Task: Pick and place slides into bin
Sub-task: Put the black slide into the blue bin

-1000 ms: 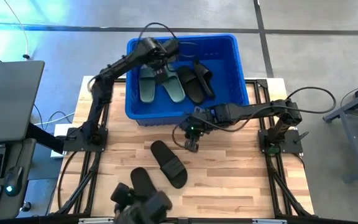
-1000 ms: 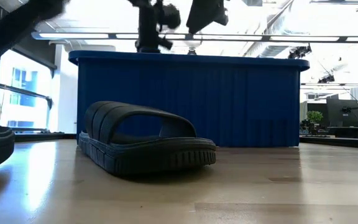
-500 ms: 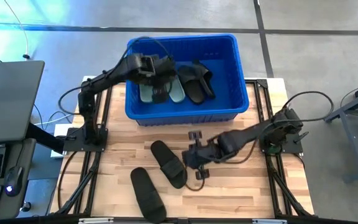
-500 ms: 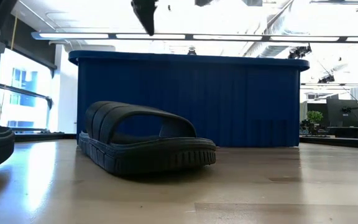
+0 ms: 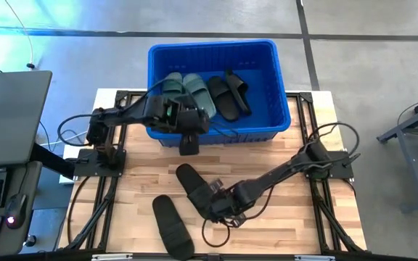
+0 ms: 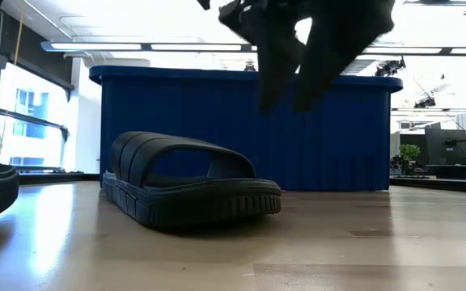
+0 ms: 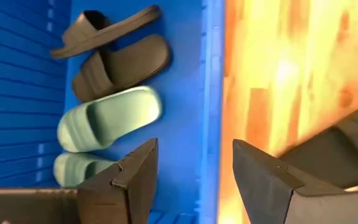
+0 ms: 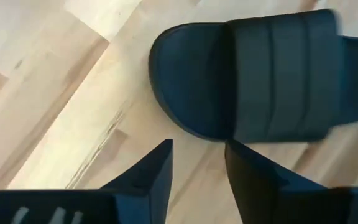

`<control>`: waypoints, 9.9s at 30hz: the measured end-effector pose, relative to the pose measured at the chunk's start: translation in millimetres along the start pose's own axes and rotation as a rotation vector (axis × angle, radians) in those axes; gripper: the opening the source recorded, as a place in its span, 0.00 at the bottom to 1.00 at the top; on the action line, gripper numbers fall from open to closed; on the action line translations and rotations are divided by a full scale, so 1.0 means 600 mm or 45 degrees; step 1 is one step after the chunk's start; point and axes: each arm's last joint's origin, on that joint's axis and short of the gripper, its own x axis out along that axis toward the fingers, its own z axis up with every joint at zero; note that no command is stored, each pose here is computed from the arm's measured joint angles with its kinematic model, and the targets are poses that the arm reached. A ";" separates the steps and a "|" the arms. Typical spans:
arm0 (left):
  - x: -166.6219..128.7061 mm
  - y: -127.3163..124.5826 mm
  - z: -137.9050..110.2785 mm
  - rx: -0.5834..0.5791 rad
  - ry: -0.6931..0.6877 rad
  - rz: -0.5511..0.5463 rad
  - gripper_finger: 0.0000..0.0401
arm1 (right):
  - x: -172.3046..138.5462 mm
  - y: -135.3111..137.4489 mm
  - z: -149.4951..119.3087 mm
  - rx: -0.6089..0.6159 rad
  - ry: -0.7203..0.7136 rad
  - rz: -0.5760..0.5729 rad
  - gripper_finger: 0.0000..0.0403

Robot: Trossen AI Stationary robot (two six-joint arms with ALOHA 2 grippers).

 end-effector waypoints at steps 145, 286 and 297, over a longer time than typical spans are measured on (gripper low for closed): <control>-0.202 0.043 -0.093 -0.002 -0.428 0.374 0.48 | -0.013 -0.470 -0.217 -0.211 0.048 -0.735 0.25; 0.085 -0.274 -0.283 -0.419 -0.251 -1.125 0.48 | -0.418 -0.146 -0.232 0.843 -0.490 -0.408 0.60; 0.128 -0.366 -0.280 -0.256 -0.103 -1.504 0.48 | -0.419 -0.147 -0.231 0.854 -0.501 -0.408 0.60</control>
